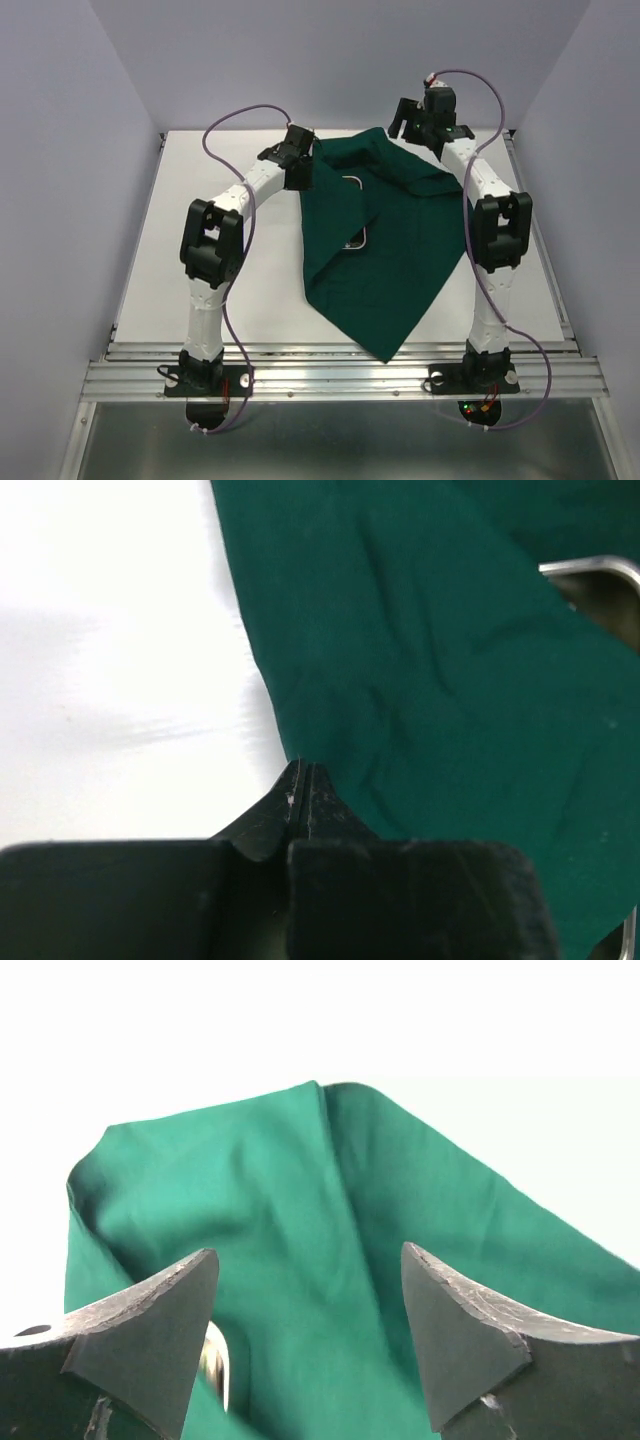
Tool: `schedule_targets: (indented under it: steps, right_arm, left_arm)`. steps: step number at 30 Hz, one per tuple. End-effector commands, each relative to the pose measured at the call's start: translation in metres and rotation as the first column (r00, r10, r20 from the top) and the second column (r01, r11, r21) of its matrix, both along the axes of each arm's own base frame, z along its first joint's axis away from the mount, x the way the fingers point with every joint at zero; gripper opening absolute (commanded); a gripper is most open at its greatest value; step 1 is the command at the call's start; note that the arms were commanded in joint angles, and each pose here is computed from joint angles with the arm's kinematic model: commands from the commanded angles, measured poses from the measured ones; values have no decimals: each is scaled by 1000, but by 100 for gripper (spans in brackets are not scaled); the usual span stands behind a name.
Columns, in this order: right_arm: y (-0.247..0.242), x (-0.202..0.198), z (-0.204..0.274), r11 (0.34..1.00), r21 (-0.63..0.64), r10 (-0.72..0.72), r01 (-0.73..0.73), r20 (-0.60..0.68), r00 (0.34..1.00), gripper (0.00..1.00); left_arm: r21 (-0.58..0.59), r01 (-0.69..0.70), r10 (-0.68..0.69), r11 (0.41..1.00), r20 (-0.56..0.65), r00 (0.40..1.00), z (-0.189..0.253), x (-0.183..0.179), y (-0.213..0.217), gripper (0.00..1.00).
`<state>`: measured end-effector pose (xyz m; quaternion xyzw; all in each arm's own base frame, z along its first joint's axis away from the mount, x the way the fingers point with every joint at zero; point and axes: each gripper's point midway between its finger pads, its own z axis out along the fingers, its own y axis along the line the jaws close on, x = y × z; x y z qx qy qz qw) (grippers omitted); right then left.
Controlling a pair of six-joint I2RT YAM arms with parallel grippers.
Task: Prepare the surgical pack
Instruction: Pack the surgical kit at the center of the board.
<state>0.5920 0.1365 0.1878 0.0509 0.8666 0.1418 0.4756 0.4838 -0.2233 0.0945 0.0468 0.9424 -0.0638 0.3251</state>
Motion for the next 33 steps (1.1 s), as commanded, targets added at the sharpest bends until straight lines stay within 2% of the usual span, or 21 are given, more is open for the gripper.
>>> schedule_targets:
  steps: [1,2,4,5,7,9,11,12,14,15,16,18,19,22,23,26,28,30,33]
  right_arm:
    - [9,35,-19,987,135,95,-91,-27,995,79]
    - [15,48,5,981,152,120,-124,37,992,80]
    - [14,61,2,978,168,121,-127,43,992,84]
    - [21,67,-18,971,190,145,-146,22,989,84]
    - [22,81,-5,959,238,141,-157,82,987,85]
    - [23,91,-15,946,273,148,-175,117,982,85]
    - [31,95,-17,925,328,156,-194,138,978,84]
    - [37,99,-19,908,356,172,-221,163,971,84]
    - [44,102,-20,887,386,196,-255,186,963,83]
    - [48,102,-30,875,402,213,-271,182,960,82]
    - [50,105,-25,865,416,212,-281,203,956,78]
    - [53,105,-27,851,431,223,-299,218,950,69]
    - [54,106,-23,847,432,221,-310,244,944,58]
    - [53,110,-14,847,424,210,-321,288,934,46]
    - [52,111,-10,848,421,204,-322,301,932,38]
    - [54,111,7,839,413,212,-356,355,911,21]
    - [58,105,25,825,398,236,-400,400,885,17]
    - [66,96,43,819,362,274,-445,435,858,7]
    - [76,82,65,811,318,320,-492,463,827,4]
  left_arm:
    - [-34,-26,28,999,72,997,40,22,18,0]
    - [-42,-28,31,999,67,997,38,25,21,0]
    - [-59,-46,50,997,70,996,39,36,30,0]
    - [-64,-54,58,996,58,997,32,40,33,0]
    - [-105,-38,43,994,46,998,28,48,31,0]
    - [-147,-41,48,988,50,998,30,60,34,0]
    - [-161,-52,57,986,23,998,13,70,37,0]
    - [-191,-52,60,980,38,997,23,80,38,0]
    - [-202,-58,61,978,9,998,4,90,38,0]
    - [-230,-42,51,972,32,998,15,99,35,0]
    - [-240,-48,52,970,7,999,-1,103,33,0]
    - [-267,-37,38,963,-1,999,-4,108,28,0]
    - [-275,-32,34,961,4,999,-5,112,25,0]
    - [-296,-17,15,955,-8,1000,-15,109,20,0]
    - [-303,-12,12,953,-1,1000,-14,110,19,0]
    - [-299,-14,11,954,-14,1000,-20,106,20,0]
    - [-299,-12,9,954,-13,1000,-21,106,20,0]
    - [-306,-8,5,952,-11,1000,-21,106,18,0]
    - [-320,1,-3,947,-4,1000,-19,108,16,0]
